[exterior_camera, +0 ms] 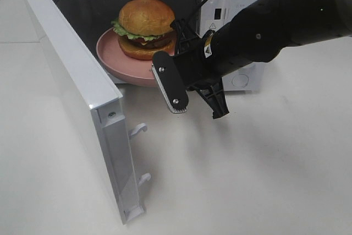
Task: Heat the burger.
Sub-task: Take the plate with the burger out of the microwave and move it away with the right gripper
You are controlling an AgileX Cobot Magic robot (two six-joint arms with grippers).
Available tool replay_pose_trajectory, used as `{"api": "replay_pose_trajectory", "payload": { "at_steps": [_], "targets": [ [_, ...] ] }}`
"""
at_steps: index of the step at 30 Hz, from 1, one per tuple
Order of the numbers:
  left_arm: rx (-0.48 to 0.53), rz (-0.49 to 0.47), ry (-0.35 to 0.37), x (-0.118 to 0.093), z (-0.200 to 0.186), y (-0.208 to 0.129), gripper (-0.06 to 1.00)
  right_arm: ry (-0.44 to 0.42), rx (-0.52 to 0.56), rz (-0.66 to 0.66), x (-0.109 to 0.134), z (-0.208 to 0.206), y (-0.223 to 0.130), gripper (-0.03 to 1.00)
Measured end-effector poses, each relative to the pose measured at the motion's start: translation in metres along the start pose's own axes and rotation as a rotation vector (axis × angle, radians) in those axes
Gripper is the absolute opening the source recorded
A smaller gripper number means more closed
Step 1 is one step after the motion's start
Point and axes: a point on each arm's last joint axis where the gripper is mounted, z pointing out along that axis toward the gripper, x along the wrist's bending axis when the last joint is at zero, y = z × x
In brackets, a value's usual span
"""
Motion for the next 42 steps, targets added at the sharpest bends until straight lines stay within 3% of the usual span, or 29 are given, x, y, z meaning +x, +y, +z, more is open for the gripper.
{"api": "replay_pose_trajectory", "payload": {
  "at_steps": [12,24,42],
  "targets": [
    [0.000,0.000,0.000,0.000,0.000,0.000,0.99,0.032,0.005,-0.001,-0.002,-0.018,-0.001,0.11],
    [0.000,0.000,0.000,0.000,0.000,0.000,0.99,0.067,0.007,-0.009,0.024,-0.041,-0.003,0.11],
    [0.000,0.000,0.000,0.000,0.000,0.000,0.99,0.032,0.015,0.097,0.051,-0.099,-0.007,0.11]
  ]
}}
